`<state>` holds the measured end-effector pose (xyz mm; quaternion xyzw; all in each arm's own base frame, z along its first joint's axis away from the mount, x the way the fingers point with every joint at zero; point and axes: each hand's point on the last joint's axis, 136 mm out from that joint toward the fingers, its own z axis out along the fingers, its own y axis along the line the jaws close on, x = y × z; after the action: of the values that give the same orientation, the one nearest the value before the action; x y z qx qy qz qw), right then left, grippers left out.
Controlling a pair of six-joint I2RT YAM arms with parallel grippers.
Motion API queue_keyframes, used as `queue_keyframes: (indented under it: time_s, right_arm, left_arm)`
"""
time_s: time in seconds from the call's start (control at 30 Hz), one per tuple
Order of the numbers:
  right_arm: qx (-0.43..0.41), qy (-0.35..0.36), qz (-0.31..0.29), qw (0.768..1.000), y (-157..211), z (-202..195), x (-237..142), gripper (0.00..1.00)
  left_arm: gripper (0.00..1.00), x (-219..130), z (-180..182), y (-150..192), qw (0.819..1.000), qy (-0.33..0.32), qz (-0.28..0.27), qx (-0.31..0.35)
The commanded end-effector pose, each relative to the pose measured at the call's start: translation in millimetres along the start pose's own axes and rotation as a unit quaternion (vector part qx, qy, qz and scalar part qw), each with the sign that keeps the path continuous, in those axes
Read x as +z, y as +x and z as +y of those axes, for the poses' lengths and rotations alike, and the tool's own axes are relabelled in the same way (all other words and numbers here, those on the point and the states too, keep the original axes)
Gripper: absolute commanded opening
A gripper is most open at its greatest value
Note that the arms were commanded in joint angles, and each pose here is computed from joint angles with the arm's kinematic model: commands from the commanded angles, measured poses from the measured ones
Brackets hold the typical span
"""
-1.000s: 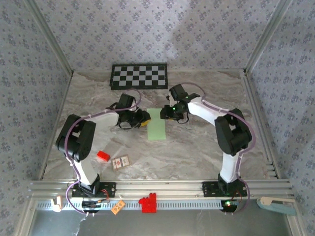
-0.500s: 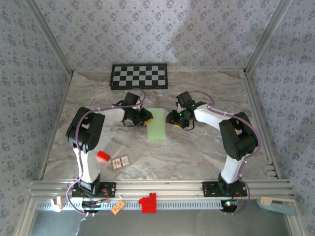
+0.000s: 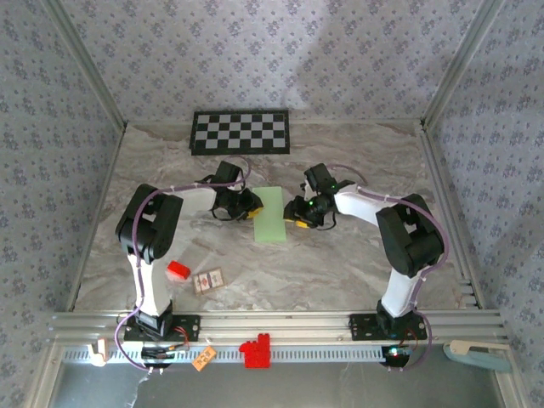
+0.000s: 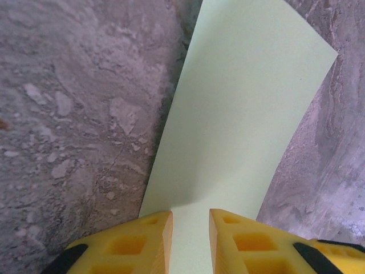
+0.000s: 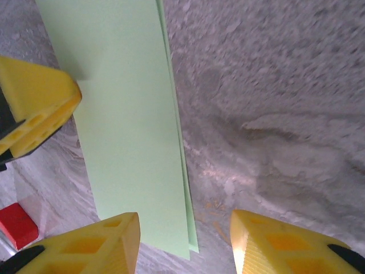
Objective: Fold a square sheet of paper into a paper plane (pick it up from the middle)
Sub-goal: First fold the square sheet of paper in half at the center of the table, then fold the triangle a second time at the center of the table.
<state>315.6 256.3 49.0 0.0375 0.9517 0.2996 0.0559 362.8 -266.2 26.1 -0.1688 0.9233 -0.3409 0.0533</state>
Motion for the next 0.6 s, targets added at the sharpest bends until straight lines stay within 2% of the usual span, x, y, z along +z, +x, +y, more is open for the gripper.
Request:
queue_keyframes:
  time_s: [0.0, 0.57]
  right_arm:
    - [0.012, -0.011, 0.031, 0.999, 15, 3, 8, 0.47]
    - [0.016, 0.001, 0.071, 0.997, 40, 3, 28, 0.41]
  left_arm:
    - [0.25, 8, 27, 7, 0.999, -0.048, 0.010, -0.012]
    - [0.25, 11, 31, 8, 0.999, -0.050, 0.012, -0.015]
